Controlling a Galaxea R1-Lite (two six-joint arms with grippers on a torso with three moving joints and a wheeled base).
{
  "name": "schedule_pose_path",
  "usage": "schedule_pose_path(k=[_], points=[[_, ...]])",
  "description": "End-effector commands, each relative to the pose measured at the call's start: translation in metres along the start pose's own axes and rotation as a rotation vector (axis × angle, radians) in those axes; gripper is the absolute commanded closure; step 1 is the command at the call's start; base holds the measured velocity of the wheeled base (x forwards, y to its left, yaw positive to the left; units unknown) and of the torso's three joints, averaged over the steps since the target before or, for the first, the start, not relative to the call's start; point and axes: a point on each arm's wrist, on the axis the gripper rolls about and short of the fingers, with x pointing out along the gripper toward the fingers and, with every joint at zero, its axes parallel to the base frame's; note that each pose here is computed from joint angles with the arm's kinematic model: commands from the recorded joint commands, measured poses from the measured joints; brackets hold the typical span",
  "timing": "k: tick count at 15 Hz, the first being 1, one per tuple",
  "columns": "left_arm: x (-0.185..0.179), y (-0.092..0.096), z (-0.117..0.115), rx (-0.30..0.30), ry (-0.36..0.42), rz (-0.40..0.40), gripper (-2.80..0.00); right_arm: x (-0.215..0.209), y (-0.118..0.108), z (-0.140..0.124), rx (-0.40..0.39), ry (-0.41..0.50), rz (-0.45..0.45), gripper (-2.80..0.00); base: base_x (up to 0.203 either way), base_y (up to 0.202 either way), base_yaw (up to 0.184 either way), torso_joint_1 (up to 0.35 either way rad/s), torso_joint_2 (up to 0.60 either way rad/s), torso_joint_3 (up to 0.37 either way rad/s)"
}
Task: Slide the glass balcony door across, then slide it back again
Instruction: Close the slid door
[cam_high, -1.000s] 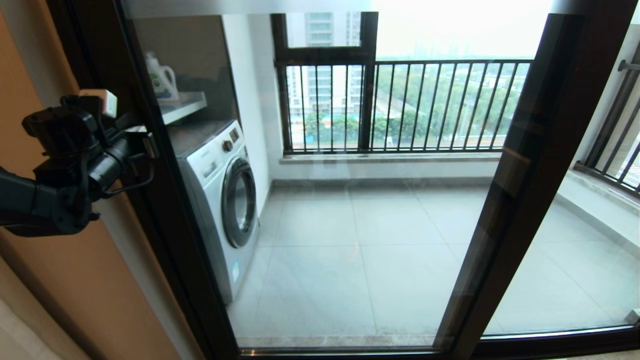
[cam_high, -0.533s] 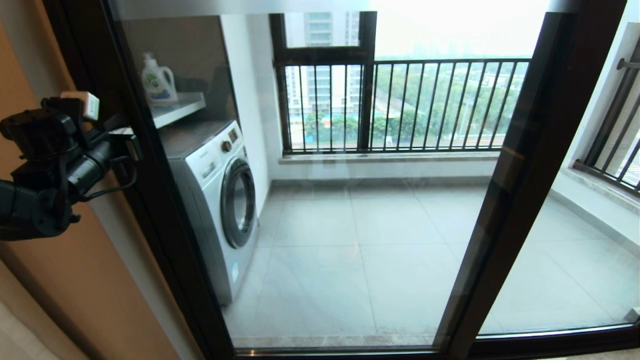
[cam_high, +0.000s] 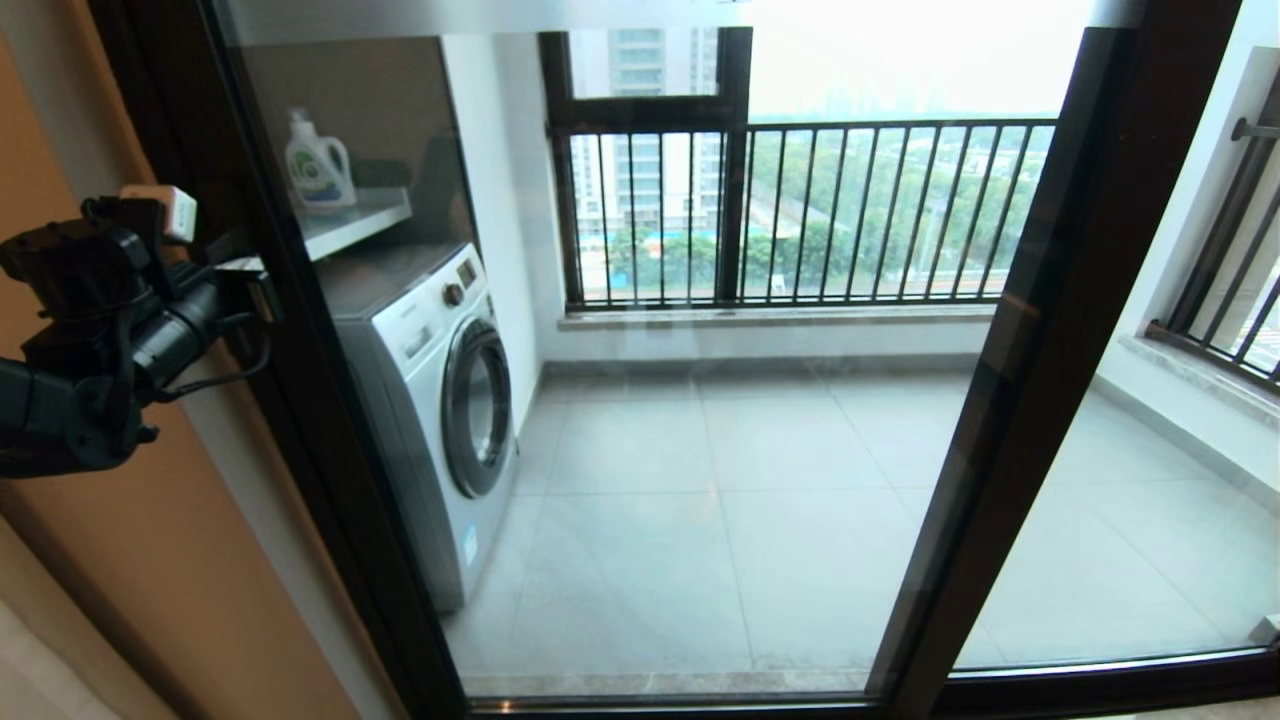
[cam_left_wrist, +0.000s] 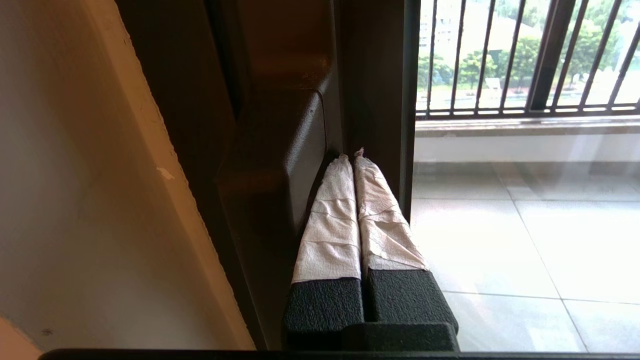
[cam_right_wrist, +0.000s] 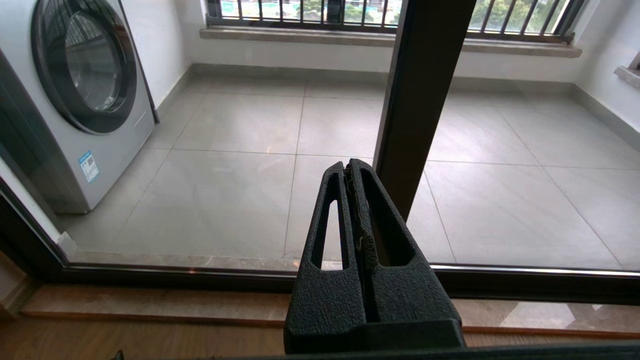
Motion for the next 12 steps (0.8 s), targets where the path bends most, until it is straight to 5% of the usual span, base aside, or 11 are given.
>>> schedule_pose_path(k=[1, 4, 8, 12], points=[[0.001, 0.005, -0.001, 0.002, -0.004, 0.017, 0.00, 0.000, 0.000, 0.000, 0.000, 0.002, 0.001, 0.00, 0.000, 0.000, 0.000, 0.000, 0.00, 0.000], [-0.001, 0.001, 0.004, 0.001, -0.016, 0.008, 0.00, 0.000, 0.000, 0.000, 0.000, 0.002, 0.001, 0.00, 0.000, 0.000, 0.000, 0.000, 0.00, 0.000], [-0.013, -0.035, 0.026, -0.019, -0.064, -0.077, 0.00, 0.000, 0.000, 0.000, 0.000, 0.002, 0.001, 0.00, 0.000, 0.000, 0.000, 0.000, 0.00, 0.000], [-0.047, -0.048, 0.043, -0.030, -0.071, -0.131, 0.00, 0.000, 0.000, 0.000, 0.000, 0.002, 0.001, 0.00, 0.000, 0.000, 0.000, 0.000, 0.00, 0.000]])
